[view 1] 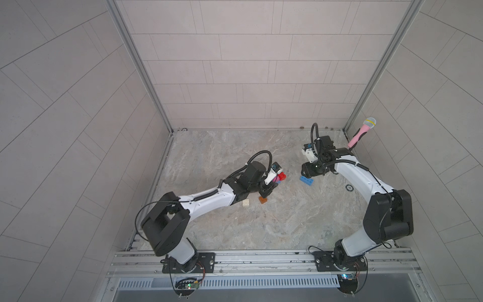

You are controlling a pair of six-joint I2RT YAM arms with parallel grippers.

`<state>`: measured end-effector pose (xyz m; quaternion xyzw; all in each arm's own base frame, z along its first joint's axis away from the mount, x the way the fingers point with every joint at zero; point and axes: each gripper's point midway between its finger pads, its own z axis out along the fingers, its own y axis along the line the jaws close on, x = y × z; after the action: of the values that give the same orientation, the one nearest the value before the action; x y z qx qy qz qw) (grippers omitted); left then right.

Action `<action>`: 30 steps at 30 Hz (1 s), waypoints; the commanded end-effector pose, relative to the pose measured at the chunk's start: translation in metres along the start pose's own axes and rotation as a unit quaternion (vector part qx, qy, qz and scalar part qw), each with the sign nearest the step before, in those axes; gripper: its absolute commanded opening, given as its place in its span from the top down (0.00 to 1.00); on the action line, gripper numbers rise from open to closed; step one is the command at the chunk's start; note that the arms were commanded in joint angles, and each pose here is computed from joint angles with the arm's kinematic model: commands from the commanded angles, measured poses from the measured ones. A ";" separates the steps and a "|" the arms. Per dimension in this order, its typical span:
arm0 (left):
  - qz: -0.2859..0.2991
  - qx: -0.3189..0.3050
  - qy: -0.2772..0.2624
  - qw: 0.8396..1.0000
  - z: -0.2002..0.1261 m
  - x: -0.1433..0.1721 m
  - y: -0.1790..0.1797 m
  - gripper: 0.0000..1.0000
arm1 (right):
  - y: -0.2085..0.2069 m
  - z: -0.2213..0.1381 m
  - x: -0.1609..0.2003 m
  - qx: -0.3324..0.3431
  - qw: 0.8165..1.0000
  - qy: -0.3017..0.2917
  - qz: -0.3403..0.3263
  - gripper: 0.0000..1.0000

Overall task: Assemble the letter p with lego
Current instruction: Pick up the lego brick from the center of the board.

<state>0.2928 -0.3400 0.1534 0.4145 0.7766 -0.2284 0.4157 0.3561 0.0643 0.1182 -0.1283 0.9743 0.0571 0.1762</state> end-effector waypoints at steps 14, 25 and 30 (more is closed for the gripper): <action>-0.041 0.030 -0.107 0.993 -0.027 -0.025 0.010 1.00 | -0.017 0.061 0.016 0.043 0.992 0.085 -0.077 0.34; -0.042 0.035 -0.103 0.993 -0.026 -0.024 0.012 1.00 | -0.030 0.065 0.002 0.078 0.988 0.084 -0.102 0.35; -0.043 0.040 -0.102 0.993 -0.025 -0.024 0.011 1.00 | -0.031 0.076 0.011 0.073 0.984 0.113 -0.117 0.39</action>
<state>0.2936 -0.3234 0.1658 0.3752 0.7548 -0.3036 0.4443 0.3860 0.0464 0.0494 -0.2147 0.9700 -0.0401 0.1066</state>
